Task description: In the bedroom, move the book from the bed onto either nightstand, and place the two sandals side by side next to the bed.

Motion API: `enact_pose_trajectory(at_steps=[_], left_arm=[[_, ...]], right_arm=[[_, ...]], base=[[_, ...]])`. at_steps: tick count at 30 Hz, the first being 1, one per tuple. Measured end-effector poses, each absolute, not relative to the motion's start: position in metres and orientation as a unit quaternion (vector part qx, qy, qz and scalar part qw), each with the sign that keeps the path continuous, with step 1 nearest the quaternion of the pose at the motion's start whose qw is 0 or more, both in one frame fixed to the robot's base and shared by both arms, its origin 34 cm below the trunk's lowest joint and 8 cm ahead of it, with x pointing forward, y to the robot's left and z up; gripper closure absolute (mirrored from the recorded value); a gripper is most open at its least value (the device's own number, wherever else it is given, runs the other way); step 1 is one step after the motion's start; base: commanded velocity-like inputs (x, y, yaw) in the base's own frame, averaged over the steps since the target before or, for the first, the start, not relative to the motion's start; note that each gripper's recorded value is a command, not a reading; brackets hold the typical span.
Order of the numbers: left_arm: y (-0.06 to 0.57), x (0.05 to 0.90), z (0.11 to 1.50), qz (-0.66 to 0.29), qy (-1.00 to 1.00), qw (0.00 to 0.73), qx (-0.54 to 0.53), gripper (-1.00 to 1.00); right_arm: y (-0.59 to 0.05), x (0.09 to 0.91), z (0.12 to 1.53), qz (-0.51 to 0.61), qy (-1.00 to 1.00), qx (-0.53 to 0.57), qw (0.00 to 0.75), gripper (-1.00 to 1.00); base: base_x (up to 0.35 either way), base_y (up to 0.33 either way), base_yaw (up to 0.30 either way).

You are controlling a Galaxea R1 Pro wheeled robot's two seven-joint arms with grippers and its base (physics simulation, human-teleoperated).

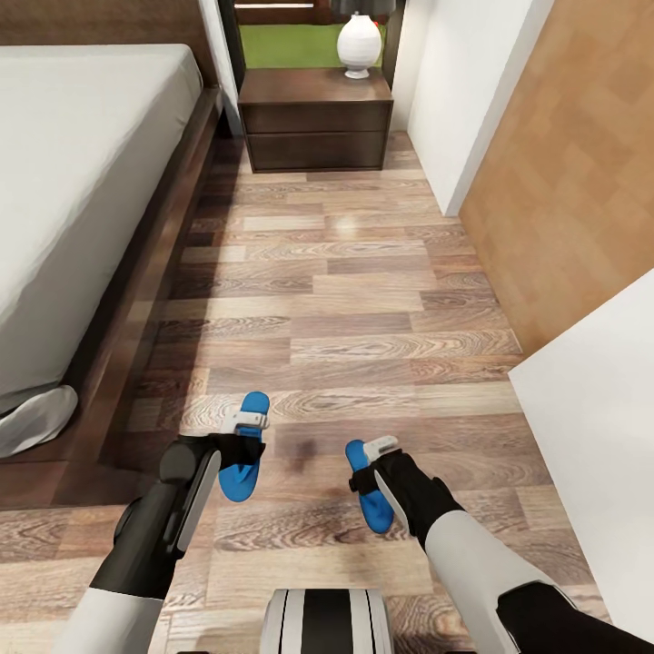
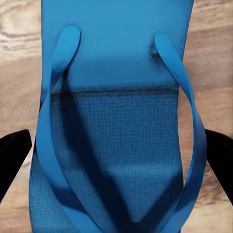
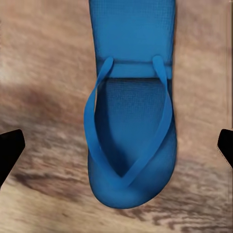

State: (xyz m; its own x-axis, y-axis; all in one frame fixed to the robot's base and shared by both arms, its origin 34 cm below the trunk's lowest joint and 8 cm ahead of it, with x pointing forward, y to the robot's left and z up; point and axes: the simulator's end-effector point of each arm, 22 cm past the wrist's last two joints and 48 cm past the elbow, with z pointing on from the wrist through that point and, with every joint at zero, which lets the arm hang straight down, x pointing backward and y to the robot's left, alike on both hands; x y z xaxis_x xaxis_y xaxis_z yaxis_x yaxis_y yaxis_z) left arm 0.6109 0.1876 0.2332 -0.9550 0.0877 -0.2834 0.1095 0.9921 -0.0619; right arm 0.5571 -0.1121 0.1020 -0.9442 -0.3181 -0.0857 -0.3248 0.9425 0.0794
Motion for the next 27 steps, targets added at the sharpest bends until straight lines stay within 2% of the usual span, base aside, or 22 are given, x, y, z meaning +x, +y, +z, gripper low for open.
enact_pose_trajectory(at_steps=[27], left_arm=[[0.182, 0.6, 0.212, -0.042, 0.99, 0.124, 0.057, 1.0]], right_arm=[[-0.113, 0.568, 0.089, 0.046, 0.985, -0.16, 0.037, -1.0]], base=[[0.0, 0.0, 0.0]])
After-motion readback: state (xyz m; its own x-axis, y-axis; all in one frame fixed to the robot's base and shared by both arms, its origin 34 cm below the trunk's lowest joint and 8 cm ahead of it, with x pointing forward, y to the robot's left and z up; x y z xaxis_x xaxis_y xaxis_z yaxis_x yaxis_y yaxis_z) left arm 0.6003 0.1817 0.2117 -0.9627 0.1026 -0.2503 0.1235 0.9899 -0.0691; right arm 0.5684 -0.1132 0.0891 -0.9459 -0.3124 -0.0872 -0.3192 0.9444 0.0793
